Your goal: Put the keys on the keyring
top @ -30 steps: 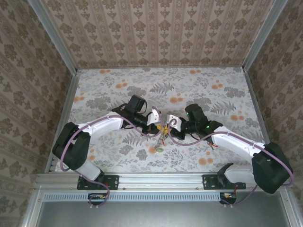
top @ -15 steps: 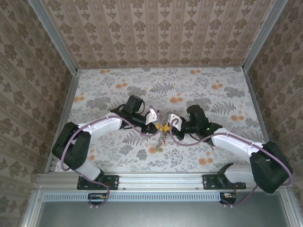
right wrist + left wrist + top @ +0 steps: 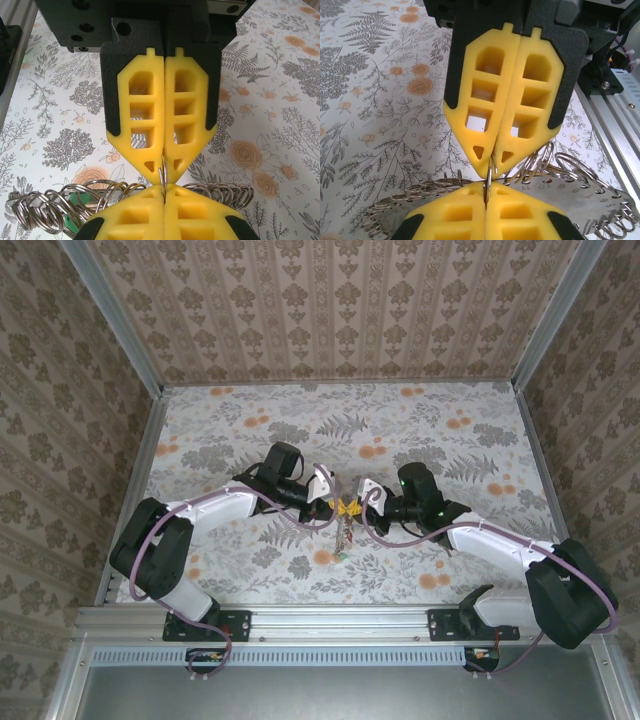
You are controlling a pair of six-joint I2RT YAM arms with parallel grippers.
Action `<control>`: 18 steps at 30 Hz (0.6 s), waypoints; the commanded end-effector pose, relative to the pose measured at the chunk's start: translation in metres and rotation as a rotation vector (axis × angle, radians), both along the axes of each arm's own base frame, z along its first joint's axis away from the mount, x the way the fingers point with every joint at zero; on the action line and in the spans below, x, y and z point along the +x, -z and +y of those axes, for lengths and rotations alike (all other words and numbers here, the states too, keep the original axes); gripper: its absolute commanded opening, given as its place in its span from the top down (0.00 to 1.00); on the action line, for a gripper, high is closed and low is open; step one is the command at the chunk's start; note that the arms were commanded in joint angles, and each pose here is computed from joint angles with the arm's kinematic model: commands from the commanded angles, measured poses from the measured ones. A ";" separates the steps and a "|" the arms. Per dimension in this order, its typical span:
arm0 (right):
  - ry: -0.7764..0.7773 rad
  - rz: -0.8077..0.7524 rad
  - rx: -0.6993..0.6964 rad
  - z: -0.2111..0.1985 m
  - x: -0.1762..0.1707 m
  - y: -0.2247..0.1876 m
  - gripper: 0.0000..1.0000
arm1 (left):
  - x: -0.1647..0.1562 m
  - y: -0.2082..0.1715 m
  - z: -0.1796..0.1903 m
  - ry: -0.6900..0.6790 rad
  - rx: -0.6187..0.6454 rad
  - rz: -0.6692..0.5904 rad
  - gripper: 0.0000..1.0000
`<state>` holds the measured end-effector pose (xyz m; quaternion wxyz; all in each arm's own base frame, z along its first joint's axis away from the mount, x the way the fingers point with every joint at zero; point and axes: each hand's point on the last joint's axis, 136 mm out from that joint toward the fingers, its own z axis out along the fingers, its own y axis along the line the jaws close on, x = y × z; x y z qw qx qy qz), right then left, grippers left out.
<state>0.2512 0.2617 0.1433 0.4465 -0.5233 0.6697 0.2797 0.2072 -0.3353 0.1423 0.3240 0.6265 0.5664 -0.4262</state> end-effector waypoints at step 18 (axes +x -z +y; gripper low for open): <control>0.300 -0.037 0.030 -0.037 0.017 -0.028 0.70 | 0.003 -0.009 0.003 -0.025 -0.009 -0.074 1.00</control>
